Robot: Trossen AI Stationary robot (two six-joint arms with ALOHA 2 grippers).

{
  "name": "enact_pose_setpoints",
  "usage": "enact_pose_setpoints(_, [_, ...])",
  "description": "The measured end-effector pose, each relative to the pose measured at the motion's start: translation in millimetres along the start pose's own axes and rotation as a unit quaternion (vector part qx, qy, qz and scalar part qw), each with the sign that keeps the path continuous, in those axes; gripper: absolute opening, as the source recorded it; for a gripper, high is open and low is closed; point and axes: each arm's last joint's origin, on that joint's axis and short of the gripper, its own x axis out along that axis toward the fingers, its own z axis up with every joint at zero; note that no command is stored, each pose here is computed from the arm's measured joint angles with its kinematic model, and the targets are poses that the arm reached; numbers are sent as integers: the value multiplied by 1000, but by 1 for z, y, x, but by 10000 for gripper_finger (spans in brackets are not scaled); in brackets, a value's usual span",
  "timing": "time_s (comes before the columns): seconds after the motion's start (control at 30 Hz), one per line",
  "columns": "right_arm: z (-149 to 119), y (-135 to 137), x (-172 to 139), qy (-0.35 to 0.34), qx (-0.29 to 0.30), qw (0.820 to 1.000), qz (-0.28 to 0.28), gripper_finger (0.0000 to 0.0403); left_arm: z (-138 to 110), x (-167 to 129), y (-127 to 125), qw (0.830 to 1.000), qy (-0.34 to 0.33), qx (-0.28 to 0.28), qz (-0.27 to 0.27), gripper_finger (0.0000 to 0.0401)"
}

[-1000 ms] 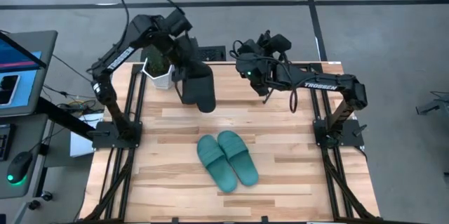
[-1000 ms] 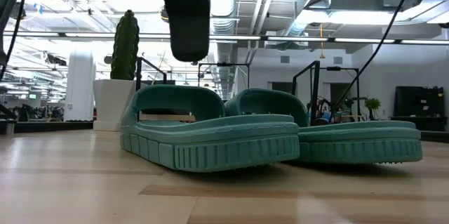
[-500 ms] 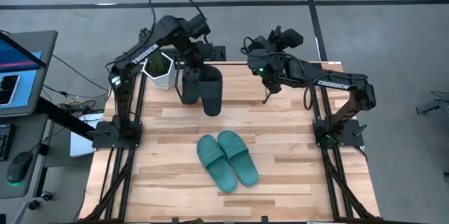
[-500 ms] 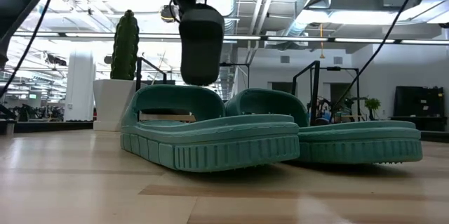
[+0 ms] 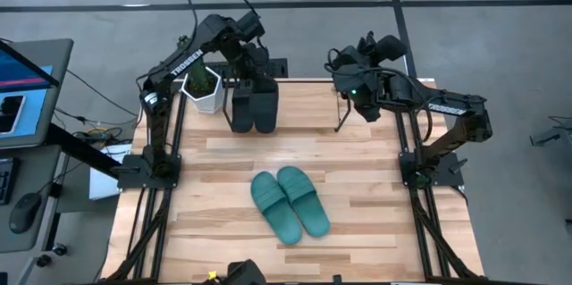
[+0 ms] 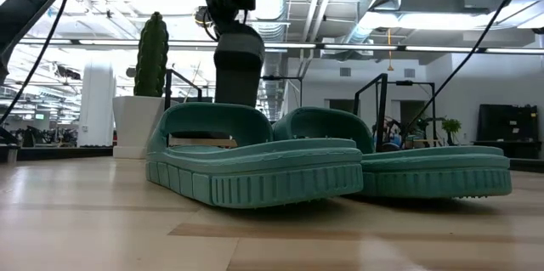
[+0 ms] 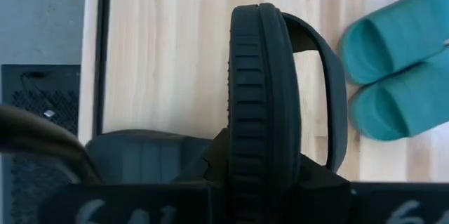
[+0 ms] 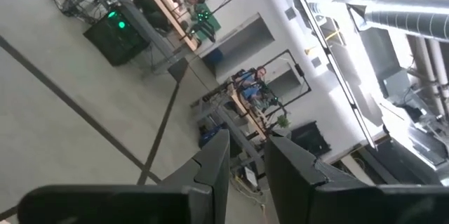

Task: Pick and place slides into the shelf
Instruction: Put the black slides on the shelf

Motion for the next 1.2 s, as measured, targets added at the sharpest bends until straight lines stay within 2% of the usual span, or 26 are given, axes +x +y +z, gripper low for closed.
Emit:
enact_pose_setpoints(0.23, [0, 1, -4, -6, -9, 1000, 4, 82, 1, 13, 8, 1000, 13, 6, 1, 32])
enact_pose_setpoints(0.33, [-1, 3, -4, -6, -13, 1000, 4, 82, 3, 13, 9, 1000, 0, 16, 1, 32])
enact_pose_setpoints(0.8, [0, 3, -4, -6, -12, 1000, 4, 82, 1, 13, 10, 999, 18, 24, 23, 32])
enact_pose_setpoints(1.07, [0, 3, -4, -6, -12, 1000, 4, 82, 2, 36, 20, 999, 51, 15, 8, 32])
enact_pose_setpoints(1.2, [0, 3, -4, -6, -12, 1000, 4, 82, 3, 38, 21, 998, 49, 24, 11, 32])
